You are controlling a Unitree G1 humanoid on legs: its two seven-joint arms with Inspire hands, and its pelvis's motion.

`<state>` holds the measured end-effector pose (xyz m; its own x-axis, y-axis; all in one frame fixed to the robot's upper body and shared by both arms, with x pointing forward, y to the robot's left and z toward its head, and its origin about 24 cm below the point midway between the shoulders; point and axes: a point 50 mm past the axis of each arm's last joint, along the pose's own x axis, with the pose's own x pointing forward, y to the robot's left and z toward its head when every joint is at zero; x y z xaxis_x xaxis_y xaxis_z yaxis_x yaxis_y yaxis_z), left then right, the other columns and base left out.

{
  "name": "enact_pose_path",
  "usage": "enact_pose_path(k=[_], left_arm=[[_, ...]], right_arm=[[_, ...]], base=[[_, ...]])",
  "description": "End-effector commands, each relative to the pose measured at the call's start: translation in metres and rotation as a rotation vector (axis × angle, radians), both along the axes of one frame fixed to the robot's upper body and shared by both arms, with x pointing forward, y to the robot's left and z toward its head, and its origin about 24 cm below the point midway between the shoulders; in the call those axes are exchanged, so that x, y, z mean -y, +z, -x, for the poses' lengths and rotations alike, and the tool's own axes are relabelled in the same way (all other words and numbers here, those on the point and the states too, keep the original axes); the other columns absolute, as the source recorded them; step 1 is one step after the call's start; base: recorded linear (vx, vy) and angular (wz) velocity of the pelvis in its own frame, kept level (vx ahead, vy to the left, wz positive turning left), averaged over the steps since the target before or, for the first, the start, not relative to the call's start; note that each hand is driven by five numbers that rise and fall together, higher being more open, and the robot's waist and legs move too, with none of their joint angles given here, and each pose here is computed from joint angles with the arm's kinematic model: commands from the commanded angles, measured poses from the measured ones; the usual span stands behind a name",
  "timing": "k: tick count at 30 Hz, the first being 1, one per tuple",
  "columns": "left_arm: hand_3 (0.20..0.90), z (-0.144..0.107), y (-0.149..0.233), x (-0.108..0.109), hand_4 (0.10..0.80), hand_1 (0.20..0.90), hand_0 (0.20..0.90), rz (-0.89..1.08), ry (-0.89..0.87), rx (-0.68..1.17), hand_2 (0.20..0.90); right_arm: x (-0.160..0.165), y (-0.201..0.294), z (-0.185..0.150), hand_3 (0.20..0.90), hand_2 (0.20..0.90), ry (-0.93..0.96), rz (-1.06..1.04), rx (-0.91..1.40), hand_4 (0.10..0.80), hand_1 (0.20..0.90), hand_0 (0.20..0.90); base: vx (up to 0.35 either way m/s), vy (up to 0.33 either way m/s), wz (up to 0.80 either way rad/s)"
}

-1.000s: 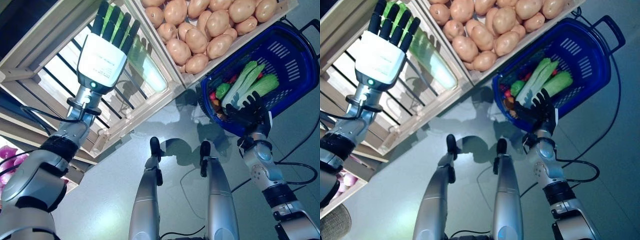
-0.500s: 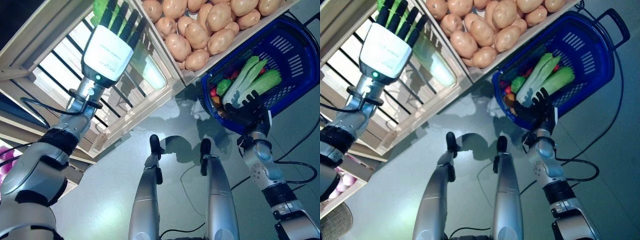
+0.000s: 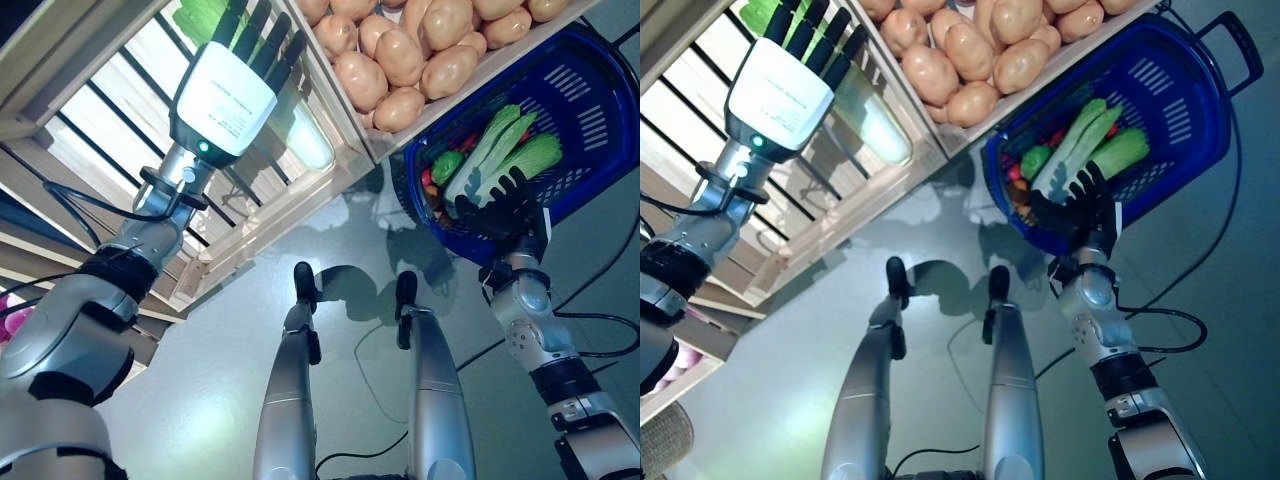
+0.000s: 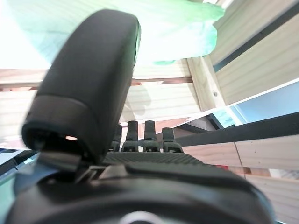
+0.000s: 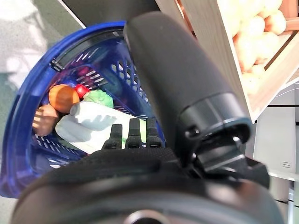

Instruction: Put vegetables into the basket

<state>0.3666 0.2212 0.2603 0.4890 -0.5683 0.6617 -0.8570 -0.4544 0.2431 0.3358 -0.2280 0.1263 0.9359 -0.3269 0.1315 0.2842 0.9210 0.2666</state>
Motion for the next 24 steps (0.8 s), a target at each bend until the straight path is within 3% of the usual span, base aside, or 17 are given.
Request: enact_pose_path(k=[1, 5, 11, 24], left_arm=[[0.9, 0.003, 0.067, -0.021, 0.8, 0.9, 0.9, 0.089, 0.173, 0.131, 0.9], [0.9, 0.002, 0.063, -0.026, 0.8, 0.9, 0.9, 0.086, 0.203, 0.095, 0.9], [0.9, 0.015, 0.059, -0.041, 0.8, 0.9, 0.9, 0.17, 0.12, 0.273, 0.9], [0.9, 0.031, 0.041, -0.053, 0.8, 0.9, 0.9, 0.194, 0.06, 0.343, 0.9]], right_arm=[[0.002, 0.04, 0.001, 0.9, 0.9, 0.013, 0.024, 0.18, 0.8, 0.9, 0.9], [0.005, 0.043, 0.001, 0.9, 0.9, 0.012, 0.023, 0.186, 0.8, 0.9, 0.9], [0.006, 0.04, 0.004, 0.9, 0.9, 0.004, 0.008, 0.191, 0.8, 0.9, 0.9], [0.01, 0.032, 0.012, 0.9, 0.9, -0.024, -0.006, 0.197, 0.8, 0.9, 0.9]], base=[[0.0, 0.0, 0.0], [0.0, 0.0, 0.0], [-0.004, -0.015, 0.0], [-0.002, -0.009, 0.0]])
